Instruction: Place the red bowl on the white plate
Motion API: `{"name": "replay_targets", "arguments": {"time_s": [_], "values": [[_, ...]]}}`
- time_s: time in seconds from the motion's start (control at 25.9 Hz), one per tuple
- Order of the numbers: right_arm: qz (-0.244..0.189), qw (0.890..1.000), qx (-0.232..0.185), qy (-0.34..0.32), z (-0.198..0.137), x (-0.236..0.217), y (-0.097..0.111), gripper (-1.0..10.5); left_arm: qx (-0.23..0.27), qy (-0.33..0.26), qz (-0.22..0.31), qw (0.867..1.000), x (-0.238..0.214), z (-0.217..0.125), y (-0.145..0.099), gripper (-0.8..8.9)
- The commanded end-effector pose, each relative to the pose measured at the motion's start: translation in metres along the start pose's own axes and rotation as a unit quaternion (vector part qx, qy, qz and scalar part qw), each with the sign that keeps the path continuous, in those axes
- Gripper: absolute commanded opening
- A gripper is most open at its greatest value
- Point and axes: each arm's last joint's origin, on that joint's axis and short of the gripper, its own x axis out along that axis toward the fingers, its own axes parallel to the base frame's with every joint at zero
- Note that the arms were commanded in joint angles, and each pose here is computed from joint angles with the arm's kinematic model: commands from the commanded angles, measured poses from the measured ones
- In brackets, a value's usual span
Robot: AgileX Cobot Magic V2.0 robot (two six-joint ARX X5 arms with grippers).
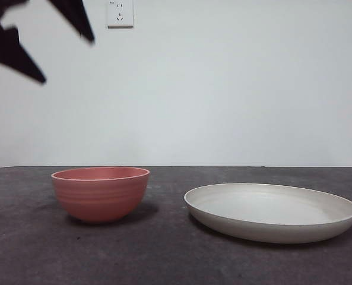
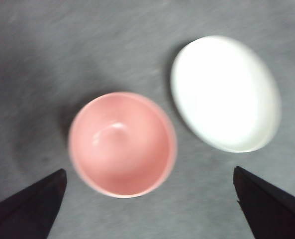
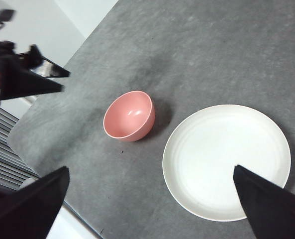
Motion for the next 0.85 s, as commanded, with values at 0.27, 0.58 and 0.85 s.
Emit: {"name": "replay_targets", "arguments": {"time_s": [0.27, 0.58, 0.85], "values": [[0.002, 1.000, -0.010, -0.006, 0.004, -0.002, 0.002, 5.6, -0.023, 0.095, 0.081, 0.992, 0.063, 0.005, 0.027, 6.22], [0.002, 1.000, -0.010, -0.006, 0.004, -0.002, 0.002, 5.6, -0.047, 0.162, 0.090, 0.982, 0.118, -0.003, 0.049, 6.21], [0.002, 1.000, -0.010, -0.006, 0.004, -0.002, 0.002, 5.6, -0.069, 0.152, 0.094, 0.982, 0.140, -0.002, 0.057, 3.74]]}}
